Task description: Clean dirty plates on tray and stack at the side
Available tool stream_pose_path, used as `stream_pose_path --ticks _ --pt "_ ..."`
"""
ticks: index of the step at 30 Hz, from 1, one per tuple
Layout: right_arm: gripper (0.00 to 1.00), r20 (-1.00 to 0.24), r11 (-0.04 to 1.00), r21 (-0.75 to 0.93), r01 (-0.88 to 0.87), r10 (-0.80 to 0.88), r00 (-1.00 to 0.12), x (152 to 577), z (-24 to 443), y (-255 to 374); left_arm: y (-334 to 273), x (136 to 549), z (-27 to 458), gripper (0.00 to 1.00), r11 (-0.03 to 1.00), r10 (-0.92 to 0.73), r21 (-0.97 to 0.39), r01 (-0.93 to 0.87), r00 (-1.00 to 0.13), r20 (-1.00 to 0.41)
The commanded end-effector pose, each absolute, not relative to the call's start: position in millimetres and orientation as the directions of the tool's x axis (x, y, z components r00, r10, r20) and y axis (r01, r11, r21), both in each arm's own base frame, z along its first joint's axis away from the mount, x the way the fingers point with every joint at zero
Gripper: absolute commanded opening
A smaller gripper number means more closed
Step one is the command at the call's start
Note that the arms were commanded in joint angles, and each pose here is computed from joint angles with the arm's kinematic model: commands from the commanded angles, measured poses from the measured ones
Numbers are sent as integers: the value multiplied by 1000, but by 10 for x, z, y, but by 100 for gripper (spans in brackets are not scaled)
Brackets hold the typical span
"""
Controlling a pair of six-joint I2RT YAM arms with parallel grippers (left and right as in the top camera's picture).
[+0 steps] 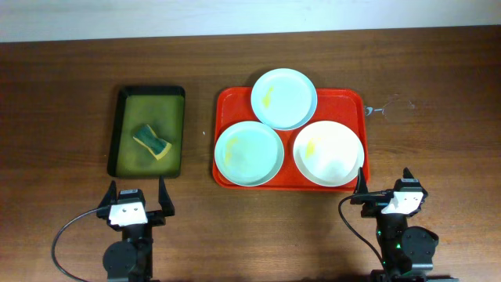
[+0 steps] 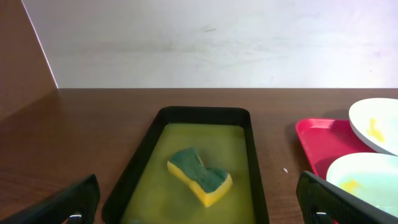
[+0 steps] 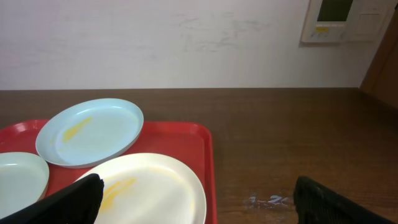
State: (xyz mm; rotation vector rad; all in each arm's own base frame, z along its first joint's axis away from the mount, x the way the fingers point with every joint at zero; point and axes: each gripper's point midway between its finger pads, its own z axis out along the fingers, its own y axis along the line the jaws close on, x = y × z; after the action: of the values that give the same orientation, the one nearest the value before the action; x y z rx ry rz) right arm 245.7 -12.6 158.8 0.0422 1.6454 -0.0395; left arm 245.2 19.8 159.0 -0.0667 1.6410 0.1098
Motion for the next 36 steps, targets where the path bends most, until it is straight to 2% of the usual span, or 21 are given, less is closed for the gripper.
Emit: stream_pose_path --ticks 1,4,6,8,10,13,16,18,19,22,24,27,28,29,30,31,33,34,35,36 --pt "98 -997 998 4 59 8 -79 2456 1554 -134 181 2452 1579 99 994 42 49 -97 -78 -996" --pt "98 -997 998 4 59 8 -79 2456 1554 -134 181 2452 1578 99 994 42 49 -97 -78 -996" --pt "98 -997 998 4 59 8 -79 2456 1554 -134 145 2460 1667 99 996 25 28 -79 -40 -999" --pt "98 -997 998 4 59 8 -79 2456 1553 -134 -305 2438 1794 99 983 -33 -31 182 8 -999" --pt "98 -997 998 4 59 8 -79 2456 1553 -134 -457 2392 1989 99 962 -32 -7 272 87 -996" --pt "98 -997 998 4 59 8 -79 2456 1554 -134 -728 2205 2420 99 904 -27 94 417 276 -961" --pt "98 -997 998 4 59 8 -79 2456 1554 -134 -671 2110 2749 99 919 -19 146 367 410 -912" --pt "98 -997 998 4 59 8 -79 2456 1554 -134 -586 2086 2982 99 939 0 153 309 443 -896" --pt "98 -997 998 4 59 8 -79 2456 1554 -134 -533 2136 3093 99 949 34 157 274 406 -913" --pt "98 -997 998 4 59 8 -79 2456 1554 -134 -337 2609 3128 99 976 87 89 200 21 -996" --pt "98 -997 998 4 59 8 -79 2456 1553 -134 -639 2886 2998 99 922 83 -8 388 -218 -972" --pt "98 -997 998 4 59 8 -79 2456 1554 -134 -703 3293 2896 99 904 79 -75 420 -338 -938" --pt "98 -997 998 4 59 8 -79 2456 1554 -134 -513 3548 2832 99 950 -20 -154 270 -441 -897" --pt "98 -997 998 4 59 8 -79 2456 1554 -134 -270 3693 2750 99 982 -86 -163 99 -530 -843" --pt "98 -997 998 4 59 8 -79 2456 1553 -134 -38 3781 2659 99 994 -99 -100 -35 -633 -768" --pt "98 -997 998 4 59 8 -79 2456 1554 -134 7 3862 2615 99 995 -100 -79 -63 -703 -705" --pt "98 -997 998 4 59 8 -79 2456 1553 -134 -212 4009 2440 99 985 -99 -171 11 -776 -623" --pt "98 -997 998 4 59 8 -79 2456 1553 -134 -199 4085 2282 99 981 -139 -190 -30 -796 -589" --pt "98 -997 998 4 59 8 -79 2456 1554 -134 -27 4145 2094 99 928 -369 -256 -271 -773 -517" --pt "98 -997 998 4 59 8 -79 2456 1554 -134 34 4183 2018 99 875 -480 -313 -368 -739 -472"
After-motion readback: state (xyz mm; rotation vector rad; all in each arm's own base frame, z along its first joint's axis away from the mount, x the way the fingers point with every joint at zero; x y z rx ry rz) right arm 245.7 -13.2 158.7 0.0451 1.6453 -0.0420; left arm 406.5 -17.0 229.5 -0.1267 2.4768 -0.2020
